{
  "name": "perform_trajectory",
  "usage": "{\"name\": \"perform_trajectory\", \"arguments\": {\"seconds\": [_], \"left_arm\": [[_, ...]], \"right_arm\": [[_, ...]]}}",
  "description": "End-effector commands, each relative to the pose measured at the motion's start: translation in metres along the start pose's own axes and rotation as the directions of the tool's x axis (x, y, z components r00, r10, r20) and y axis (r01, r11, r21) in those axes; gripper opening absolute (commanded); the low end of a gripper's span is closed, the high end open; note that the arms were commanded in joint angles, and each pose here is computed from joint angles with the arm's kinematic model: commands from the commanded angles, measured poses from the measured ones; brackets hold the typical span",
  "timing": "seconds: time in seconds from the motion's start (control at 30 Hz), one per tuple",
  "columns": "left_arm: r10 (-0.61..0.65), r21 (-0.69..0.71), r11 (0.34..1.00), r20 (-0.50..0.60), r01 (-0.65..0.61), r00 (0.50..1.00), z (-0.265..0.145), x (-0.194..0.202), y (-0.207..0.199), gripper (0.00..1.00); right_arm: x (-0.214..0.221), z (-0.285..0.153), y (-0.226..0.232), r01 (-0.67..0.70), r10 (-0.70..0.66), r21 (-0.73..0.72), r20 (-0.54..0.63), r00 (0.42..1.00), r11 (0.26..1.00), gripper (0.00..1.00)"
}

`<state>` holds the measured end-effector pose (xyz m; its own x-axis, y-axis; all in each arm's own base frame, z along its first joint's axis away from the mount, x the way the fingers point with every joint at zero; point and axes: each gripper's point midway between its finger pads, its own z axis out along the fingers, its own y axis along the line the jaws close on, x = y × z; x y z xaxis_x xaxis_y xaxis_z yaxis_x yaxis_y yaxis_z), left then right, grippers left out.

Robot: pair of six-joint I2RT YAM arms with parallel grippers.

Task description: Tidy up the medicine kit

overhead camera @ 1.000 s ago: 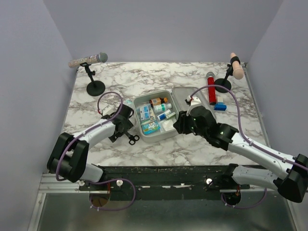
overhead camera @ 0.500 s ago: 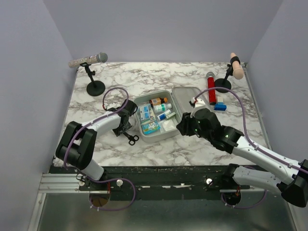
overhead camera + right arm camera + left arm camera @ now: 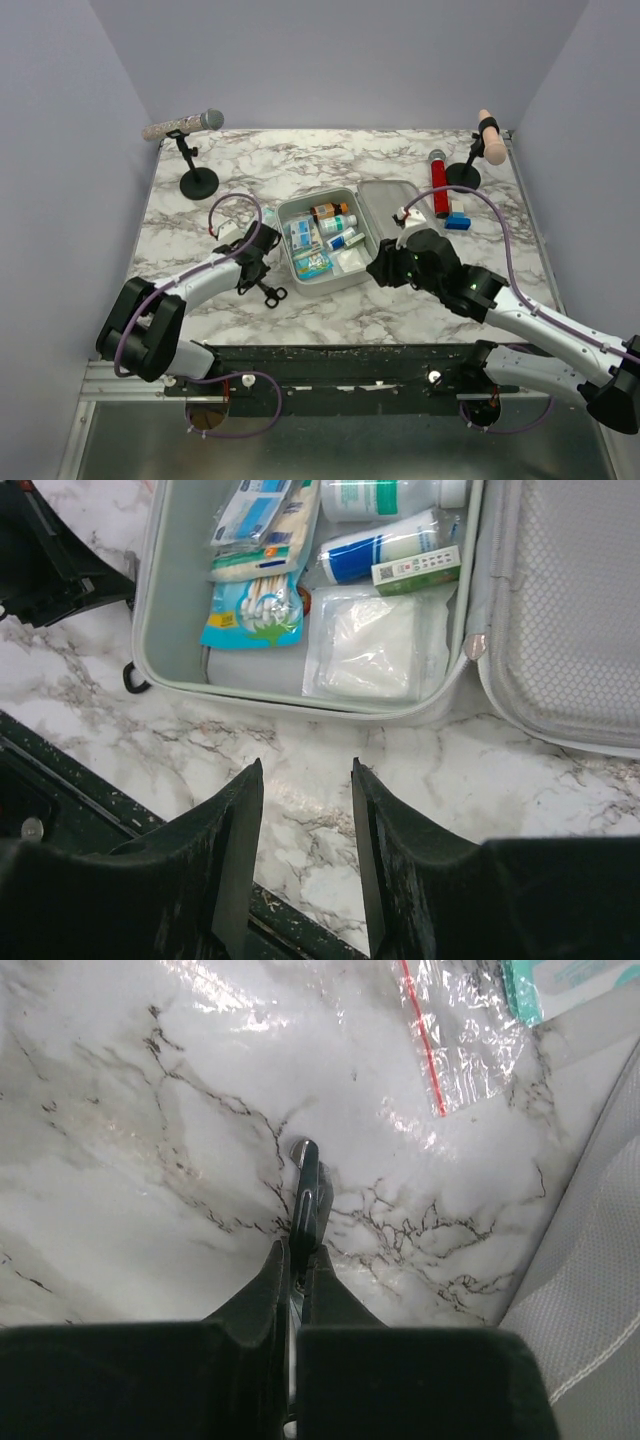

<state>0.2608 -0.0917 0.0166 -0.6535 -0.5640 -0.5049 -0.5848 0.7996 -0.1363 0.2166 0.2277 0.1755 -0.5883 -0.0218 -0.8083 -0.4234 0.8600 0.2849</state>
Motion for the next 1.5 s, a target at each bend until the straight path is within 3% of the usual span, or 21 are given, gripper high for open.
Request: {"name": "perform_trajectory", "arguments": {"seconds": [0.0,0.17,0.6,0.97,1.1,1.23,1.33,1.47], "left_arm": [[0.049,-0.016,0.998,-0.177,-0.053,0.983,-0.004,0.055,0.034,0.0],[0.007,0.142,0.99,-0.124,0.011,0.992,-0.02,0.045,0.014,0.0],[-0.092,0.338,0.938,0.018,0.081,0.996,-0.064,0.002,-0.006,0.0],[-0.101,0.446,0.894,0.11,0.042,0.989,-0.098,-0.03,-0.024,0.0],[-0.031,0.433,0.901,0.06,0.002,0.998,-0.081,-0.008,-0.02,0.47],[-0.016,0.4,0.916,0.012,0.01,1.0,-0.066,0.012,-0.008,0.85],[0.003,0.344,0.939,-0.006,-0.001,1.0,-0.059,0.021,0.003,0.99],[0.045,0.236,0.971,-0.033,-0.036,0.998,-0.051,0.03,0.014,0.99]], "right_arm": [[0.006,-0.005,0.024,0.044,-0.047,-0.154,-0.017,0.999,0.987,0.49],[0.009,-0.008,0.055,0.065,-0.08,-0.315,-0.036,0.996,0.947,0.48],[0.01,-0.001,0.066,0.038,-0.067,-0.349,-0.071,0.995,0.936,0.48],[0.007,0.0,0.067,0.044,-0.073,-0.348,-0.07,0.995,0.937,0.48],[0.013,0.002,0.07,0.042,-0.081,-0.368,-0.091,0.993,0.929,0.48],[0.014,0.001,0.07,0.039,-0.079,-0.367,-0.093,0.993,0.929,0.48],[0.014,0.001,0.066,0.049,-0.086,-0.353,-0.09,0.992,0.934,0.48],[0.015,0.003,0.063,0.057,-0.093,-0.335,-0.095,0.991,0.94,0.49]]}}
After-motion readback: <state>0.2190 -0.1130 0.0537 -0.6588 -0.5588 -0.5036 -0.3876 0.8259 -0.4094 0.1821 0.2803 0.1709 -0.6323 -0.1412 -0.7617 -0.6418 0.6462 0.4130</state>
